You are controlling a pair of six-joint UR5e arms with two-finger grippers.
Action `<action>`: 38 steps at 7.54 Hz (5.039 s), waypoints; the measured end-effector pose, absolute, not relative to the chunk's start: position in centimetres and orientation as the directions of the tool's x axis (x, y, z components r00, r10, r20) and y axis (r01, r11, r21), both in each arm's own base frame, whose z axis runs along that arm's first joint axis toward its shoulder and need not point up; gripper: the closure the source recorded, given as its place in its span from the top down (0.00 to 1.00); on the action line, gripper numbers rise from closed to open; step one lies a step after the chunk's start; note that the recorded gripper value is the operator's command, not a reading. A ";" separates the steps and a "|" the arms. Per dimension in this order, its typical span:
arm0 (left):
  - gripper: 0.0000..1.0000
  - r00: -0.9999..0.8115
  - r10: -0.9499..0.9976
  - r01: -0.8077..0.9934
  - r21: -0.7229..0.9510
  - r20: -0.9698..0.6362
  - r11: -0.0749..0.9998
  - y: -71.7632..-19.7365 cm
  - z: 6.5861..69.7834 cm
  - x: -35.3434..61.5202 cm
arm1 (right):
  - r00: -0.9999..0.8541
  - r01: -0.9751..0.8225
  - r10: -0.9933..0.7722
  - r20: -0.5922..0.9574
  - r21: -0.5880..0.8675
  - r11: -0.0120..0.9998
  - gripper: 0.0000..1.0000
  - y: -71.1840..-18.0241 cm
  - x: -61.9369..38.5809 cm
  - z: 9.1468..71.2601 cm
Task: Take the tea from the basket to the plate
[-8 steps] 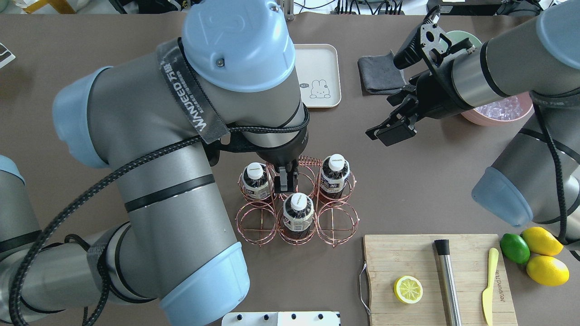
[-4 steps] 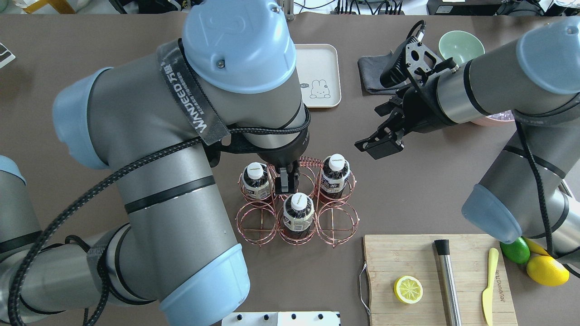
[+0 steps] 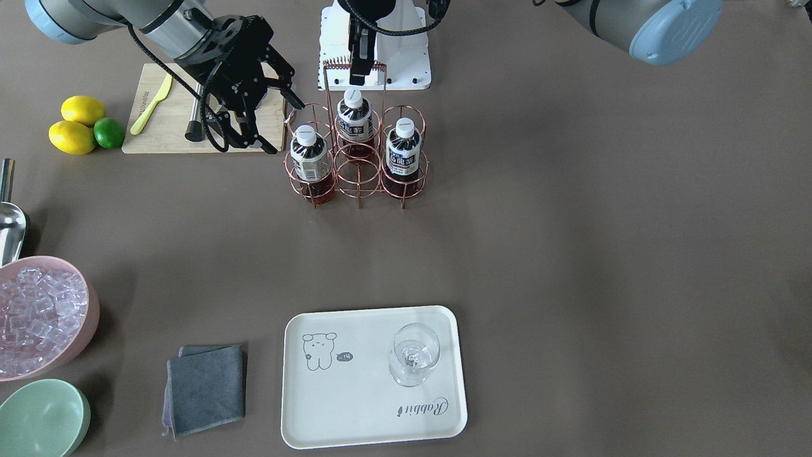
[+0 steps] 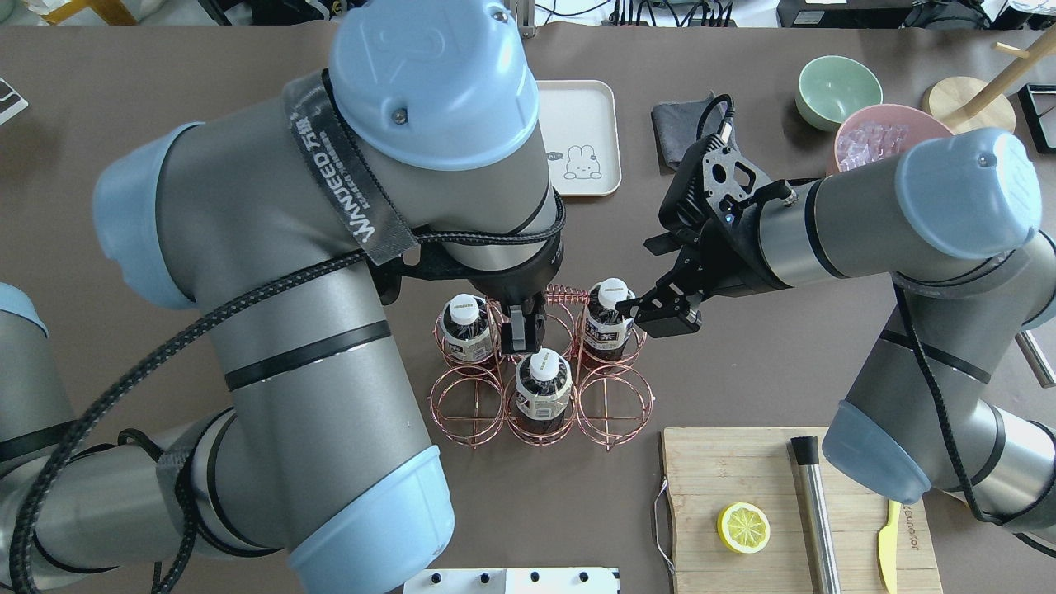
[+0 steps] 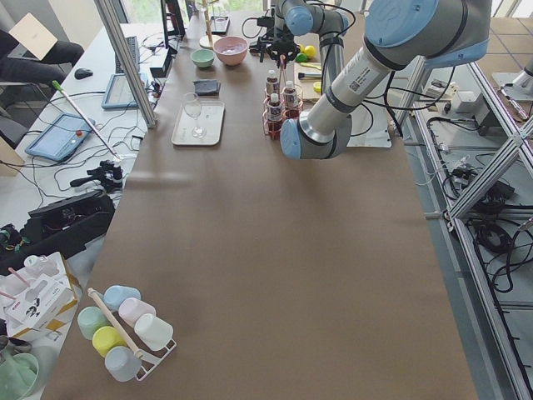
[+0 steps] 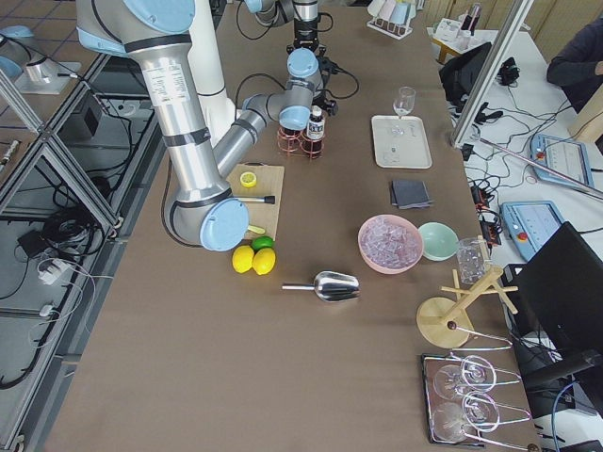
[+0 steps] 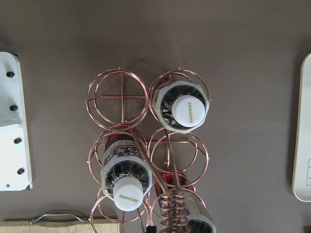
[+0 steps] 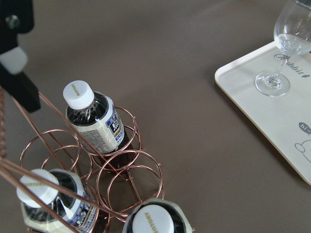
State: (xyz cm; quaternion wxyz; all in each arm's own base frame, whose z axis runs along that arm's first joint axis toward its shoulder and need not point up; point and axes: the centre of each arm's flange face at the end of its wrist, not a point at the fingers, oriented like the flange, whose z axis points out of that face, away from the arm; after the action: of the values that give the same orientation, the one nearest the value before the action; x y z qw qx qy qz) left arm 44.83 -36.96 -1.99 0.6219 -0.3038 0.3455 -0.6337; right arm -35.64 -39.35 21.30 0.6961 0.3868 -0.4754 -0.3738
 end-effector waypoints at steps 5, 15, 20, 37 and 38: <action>0.00 -0.042 -0.998 0.576 -0.817 -0.046 0.014 -36.9 -2.1 44.7 | 0.256 0.154 -0.899 0.355 0.903 0.400 0.63 -37.5 -37.0 22.6; 0.00 -0.032 -0.998 0.581 -0.814 -0.048 0.020 -36.4 -1.9 45.4 | 0.276 0.144 -0.899 0.339 0.911 0.387 0.54 -37.6 -37.9 22.0; 0.00 -0.031 -0.998 0.581 -0.814 -0.049 0.022 -36.3 -1.9 45.4 | 0.282 0.151 -0.897 0.341 0.908 0.392 0.53 -37.9 -38.3 22.4; 0.00 -0.034 -0.998 0.578 -0.816 -0.053 0.024 -36.2 -2.1 45.3 | 0.217 0.129 -0.909 0.357 0.912 0.389 0.00 -34.6 -34.5 18.4; 0.00 -0.034 -0.998 0.577 -0.816 -0.053 0.024 -36.2 -2.1 45.2 | 0.209 0.131 -0.911 0.356 0.913 0.387 0.00 -34.3 -34.1 18.1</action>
State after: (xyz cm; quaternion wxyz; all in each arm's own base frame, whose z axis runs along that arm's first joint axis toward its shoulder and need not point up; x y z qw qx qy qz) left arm 45.25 -36.20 -2.07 0.6256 -0.3029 0.3473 -0.6295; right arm -34.06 -34.25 18.07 0.6702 0.3944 -0.4945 -0.3884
